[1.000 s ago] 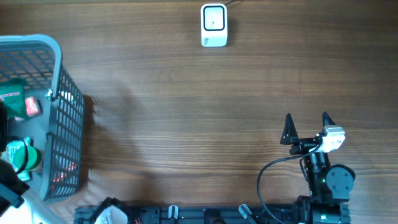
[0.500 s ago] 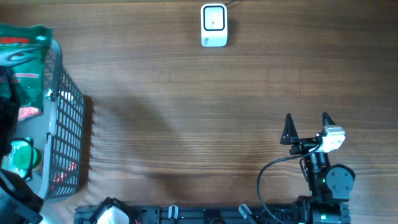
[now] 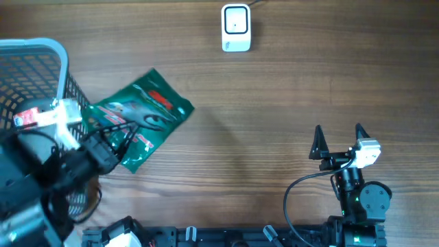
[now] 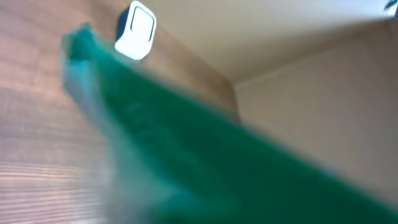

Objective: Scan the item barcode
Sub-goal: 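Lift green 3M pack out and place it on table center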

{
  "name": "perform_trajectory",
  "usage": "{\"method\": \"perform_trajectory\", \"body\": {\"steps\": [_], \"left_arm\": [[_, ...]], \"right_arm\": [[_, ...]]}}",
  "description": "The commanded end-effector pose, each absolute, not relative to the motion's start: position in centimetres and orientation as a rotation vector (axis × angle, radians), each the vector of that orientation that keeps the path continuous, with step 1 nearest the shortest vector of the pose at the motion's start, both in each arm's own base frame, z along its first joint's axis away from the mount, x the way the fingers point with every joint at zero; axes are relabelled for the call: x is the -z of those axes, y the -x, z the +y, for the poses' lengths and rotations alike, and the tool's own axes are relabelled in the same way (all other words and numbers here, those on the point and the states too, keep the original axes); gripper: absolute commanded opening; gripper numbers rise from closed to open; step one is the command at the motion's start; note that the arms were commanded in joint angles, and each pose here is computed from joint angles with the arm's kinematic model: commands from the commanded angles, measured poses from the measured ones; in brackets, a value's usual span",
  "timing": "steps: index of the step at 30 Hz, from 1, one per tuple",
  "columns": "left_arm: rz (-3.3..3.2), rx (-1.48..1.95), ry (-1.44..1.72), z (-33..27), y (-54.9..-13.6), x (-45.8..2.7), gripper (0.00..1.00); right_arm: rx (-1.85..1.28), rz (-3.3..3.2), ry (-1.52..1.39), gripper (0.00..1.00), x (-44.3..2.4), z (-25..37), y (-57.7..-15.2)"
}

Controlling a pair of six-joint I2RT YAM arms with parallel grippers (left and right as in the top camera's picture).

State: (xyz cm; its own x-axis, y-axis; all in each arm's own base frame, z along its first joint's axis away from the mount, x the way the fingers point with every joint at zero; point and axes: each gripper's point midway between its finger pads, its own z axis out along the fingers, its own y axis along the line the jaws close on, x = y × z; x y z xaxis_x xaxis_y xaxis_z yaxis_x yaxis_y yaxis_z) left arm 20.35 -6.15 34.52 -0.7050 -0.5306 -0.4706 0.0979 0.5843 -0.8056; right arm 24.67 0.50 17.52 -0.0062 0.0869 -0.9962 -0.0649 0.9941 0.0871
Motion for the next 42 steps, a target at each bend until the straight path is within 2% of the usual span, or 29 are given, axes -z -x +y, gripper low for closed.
{"method": "perform_trajectory", "body": {"steps": [1,3,6,10,14,16,17,18,19,20,21,22,23,25,28,30,31,34,38,40,42], "left_arm": [[2.179,1.221,0.242,-8.0,-21.5,-29.5,0.04],[2.222,1.317,0.161,-10.2,-22.8,-26.2,0.04],[2.375,1.259,0.162,-12.8,-25.1,-21.6,0.04],[2.613,1.255,-0.136,-21.2,-25.4,-14.8,0.04],[2.807,1.2,-0.05,-23.2,-25.7,-8.5,0.04],[2.86,1.151,0.015,-22.8,-26.0,-6.7,0.04],[2.87,1.106,0.032,-22.4,-26.1,-6.3,0.07],[2.866,1.062,0.044,-22.0,-26.4,-6.3,0.23],[2.857,1.052,0.045,-21.9,-26.5,-6.5,0.33],[2.833,1.053,0.041,-21.8,-26.7,-7.2,0.51],[2.79,1.058,0.035,-21.6,-27.2,-8.4,0.77],[2.759,1.038,0.038,-21.3,-27.6,-9.4,0.91],[2.732,0.972,0.06,-20.4,-28.3,-10.7,0.99],[2.684,0.828,0.11,-18.4,-29.4,-13.2,1.0],[2.526,0.556,0.234,-13.5,-31.4,-20.4,1.0],[2.31,0.398,0.348,-9.1,-32.5,-27.9,1.0],[2.194,0.338,0.437,-6.5,-32.5,-31.4,1.0],[1.891,0.259,0.811,1.5,-31.1,-37.2,1.0],[1.581,0.129,1.272,12.0,-27.1,-37.9,1.0],[1.529,0.038,1.489,16.3,-24.7,-35.4,1.0],[1.562,0.009,1.746,18.8,-22.3,-30.9,1.0]], "right_arm": [[-0.105,1.565,-0.017,1.0,-17.7,0.4,-24.7],[-0.105,1.565,-0.017,0.99,-17.7,0.4,-24.7],[-0.105,1.565,-0.017,1.0,-17.7,0.4,-24.7],[-0.105,1.565,-0.017,1.0,-17.7,0.4,-24.7],[-0.105,1.565,-0.017,1.0,-17.7,0.4,-24.7],[-0.105,1.565,-0.017,1.0,-17.7,0.4,-24.7],[-0.105,1.565,-0.017,1.0,-17.7,0.4,-24.7],[-0.105,1.565,-0.017,1.0,-17.7,0.4,-24.7],[-0.105,1.565,-0.017,1.0,-17.7,0.4,-24.7],[-0.105,1.565,-0.017,1.0,-17.7,0.4,-24.7],[-0.105,1.565,-0.017,1.0,-17.7,0.4,-24.7],[-0.105,1.565,-0.017,1.0,-17.7,0.4,-24.7],[-0.105,1.565,-0.017,0.99,-17.7,0.4,-24.7],[-0.105,1.565,-0.017,1.0,-17.7,0.4,-24.7],[-0.105,1.565,-0.017,1.0,-17.7,0.4,-24.7],[-0.105,1.565,-0.017,1.0,-17.7,0.4,-24.7],[-0.105,1.565,-0.017,1.0,-17.7,0.4,-24.7],[-0.105,1.565,-0.017,1.0,-17.7,0.4,-24.7],[-0.105,1.565,-0.017,1.0,-17.7,0.4,-24.7],[-0.105,1.565,-0.017,1.0,-17.7,0.4,-24.7],[-0.105,1.565,-0.017,1.0,-17.7,0.4,-24.7]]}}
